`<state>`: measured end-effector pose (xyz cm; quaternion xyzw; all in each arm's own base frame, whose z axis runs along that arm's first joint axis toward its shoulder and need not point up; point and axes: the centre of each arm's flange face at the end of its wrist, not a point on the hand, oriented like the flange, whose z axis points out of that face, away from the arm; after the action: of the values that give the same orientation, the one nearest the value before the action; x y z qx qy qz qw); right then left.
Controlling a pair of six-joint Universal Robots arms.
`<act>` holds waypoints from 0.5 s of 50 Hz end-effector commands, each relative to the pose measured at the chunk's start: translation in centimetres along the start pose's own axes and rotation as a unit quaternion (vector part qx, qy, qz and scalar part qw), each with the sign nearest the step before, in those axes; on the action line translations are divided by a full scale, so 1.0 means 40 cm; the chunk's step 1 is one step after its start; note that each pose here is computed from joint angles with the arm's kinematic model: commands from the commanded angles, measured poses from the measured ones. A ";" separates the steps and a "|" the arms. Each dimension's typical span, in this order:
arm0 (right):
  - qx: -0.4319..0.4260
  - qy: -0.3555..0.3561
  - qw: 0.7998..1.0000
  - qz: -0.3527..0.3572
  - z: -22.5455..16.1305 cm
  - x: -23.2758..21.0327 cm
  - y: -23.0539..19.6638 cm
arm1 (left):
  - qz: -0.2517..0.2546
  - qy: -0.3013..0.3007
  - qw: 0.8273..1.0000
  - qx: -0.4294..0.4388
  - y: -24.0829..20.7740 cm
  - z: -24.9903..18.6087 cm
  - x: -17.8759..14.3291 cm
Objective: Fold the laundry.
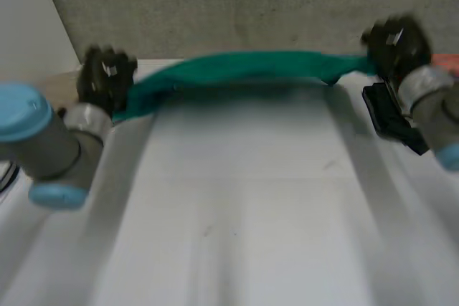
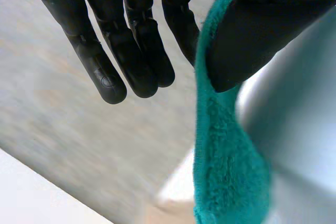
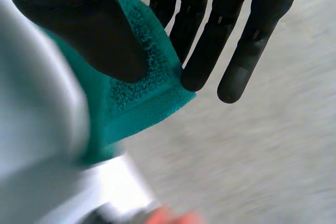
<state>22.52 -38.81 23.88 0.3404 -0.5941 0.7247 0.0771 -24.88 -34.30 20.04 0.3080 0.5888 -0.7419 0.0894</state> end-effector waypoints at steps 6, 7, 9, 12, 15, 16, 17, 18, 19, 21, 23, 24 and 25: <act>-0.201 -0.142 0.969 0.012 -0.227 -0.044 0.109 | 0.001 0.106 0.991 -0.076 0.019 -0.240 0.071; -0.224 -0.152 0.963 -0.010 -0.267 -0.023 0.094 | 0.003 0.111 0.990 -0.082 0.008 -0.259 0.064; -0.248 -0.165 0.954 -0.034 -0.306 -0.007 0.079 | 0.013 0.131 0.985 -0.112 -0.023 -0.320 0.042; -0.291 -0.211 0.931 -0.067 -0.385 0.007 0.051 | 0.026 0.171 0.971 -0.162 -0.048 -0.386 0.027; -0.317 -0.247 0.912 -0.079 -0.442 0.022 0.025 | 0.040 0.223 0.949 -0.218 -0.068 -0.449 0.019; -0.320 -0.251 0.910 -0.080 -0.450 0.026 0.021 | 0.043 0.236 0.943 -0.231 -0.070 -0.461 0.019; -0.321 -0.250 0.910 -0.080 -0.453 0.032 0.019 | 0.045 0.247 0.938 -0.239 -0.073 -0.468 0.019; -0.318 -0.243 0.913 -0.078 -0.450 0.038 0.017 | 0.048 0.252 0.936 -0.243 -0.074 -0.468 0.019; -0.314 -0.238 0.916 -0.078 -0.447 0.039 0.017 | 0.052 0.248 0.938 -0.235 -0.077 -0.449 0.016; -0.307 -0.227 0.922 -0.072 -0.437 0.040 0.021 | 0.056 0.243 0.942 -0.226 -0.071 -0.424 0.019; -0.296 -0.208 0.930 -0.057 -0.412 0.035 0.037 | 0.063 0.232 0.948 -0.210 -0.054 -0.380 0.030; -0.294 -0.203 0.933 -0.049 -0.398 0.031 0.049 | 0.065 0.228 0.950 -0.204 -0.047 -0.363 0.033; -0.289 -0.196 0.936 -0.041 -0.381 0.028 0.061 | 0.066 0.222 0.953 -0.197 -0.042 -0.346 0.036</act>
<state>13.87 -23.35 22.88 0.5005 -0.7649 0.3949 0.0917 -20.74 -17.05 19.91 0.4811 0.7289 -0.4843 0.0515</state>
